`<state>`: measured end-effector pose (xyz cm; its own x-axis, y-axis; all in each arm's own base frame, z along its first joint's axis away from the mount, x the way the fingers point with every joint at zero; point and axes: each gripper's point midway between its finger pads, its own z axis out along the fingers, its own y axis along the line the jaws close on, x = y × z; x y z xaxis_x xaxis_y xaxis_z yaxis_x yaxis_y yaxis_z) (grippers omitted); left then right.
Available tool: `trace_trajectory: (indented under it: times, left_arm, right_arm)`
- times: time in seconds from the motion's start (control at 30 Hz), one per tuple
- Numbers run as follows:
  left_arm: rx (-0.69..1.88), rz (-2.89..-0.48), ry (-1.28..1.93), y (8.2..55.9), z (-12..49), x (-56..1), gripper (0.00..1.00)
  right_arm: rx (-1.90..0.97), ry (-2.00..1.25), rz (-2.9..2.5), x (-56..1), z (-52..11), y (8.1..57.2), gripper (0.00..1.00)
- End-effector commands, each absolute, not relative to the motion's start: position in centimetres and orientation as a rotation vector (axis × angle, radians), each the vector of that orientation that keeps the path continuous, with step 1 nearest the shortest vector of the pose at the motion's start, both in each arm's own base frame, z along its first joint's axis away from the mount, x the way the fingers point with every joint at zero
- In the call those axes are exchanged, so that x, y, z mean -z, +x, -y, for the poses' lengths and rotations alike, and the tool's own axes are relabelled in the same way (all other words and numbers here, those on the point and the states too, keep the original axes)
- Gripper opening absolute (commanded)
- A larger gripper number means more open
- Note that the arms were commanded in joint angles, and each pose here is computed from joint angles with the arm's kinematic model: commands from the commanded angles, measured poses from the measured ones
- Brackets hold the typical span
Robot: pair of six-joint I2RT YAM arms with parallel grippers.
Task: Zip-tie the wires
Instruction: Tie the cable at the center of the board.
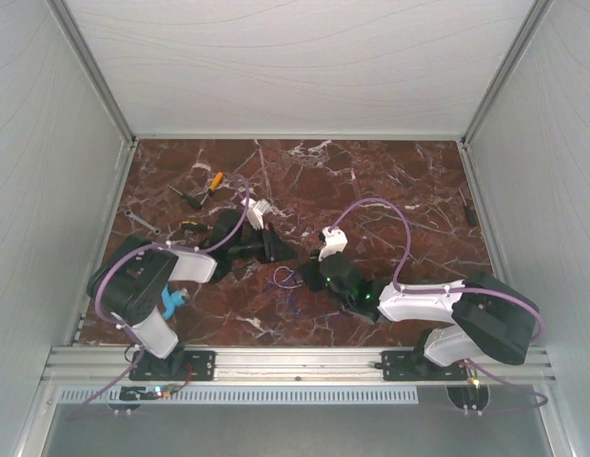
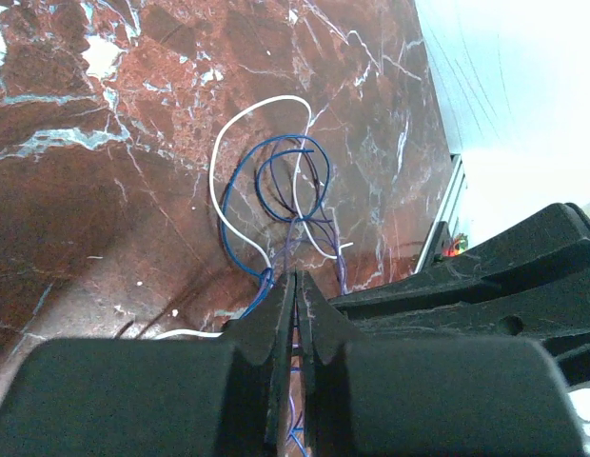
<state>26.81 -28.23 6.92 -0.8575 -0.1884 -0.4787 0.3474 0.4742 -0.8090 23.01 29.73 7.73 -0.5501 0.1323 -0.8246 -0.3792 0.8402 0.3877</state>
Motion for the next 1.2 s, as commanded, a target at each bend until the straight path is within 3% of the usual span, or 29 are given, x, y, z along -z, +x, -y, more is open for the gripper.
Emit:
trace_trajectory:
  times: [0.0,1.17]
  left_arm:
    - [1.237,-2.100,0.074,31.6,26.7,-8.0,0.00]
    - [1.166,-2.100,0.023,34.8,24.1,-6.8,0.00]
  right_arm:
    - [-0.595,-0.216,-2.109,-5.7,-28.3,21.9,0.00]
    - [-0.577,-0.223,-2.138,-4.4,-27.2,21.1,0.00]
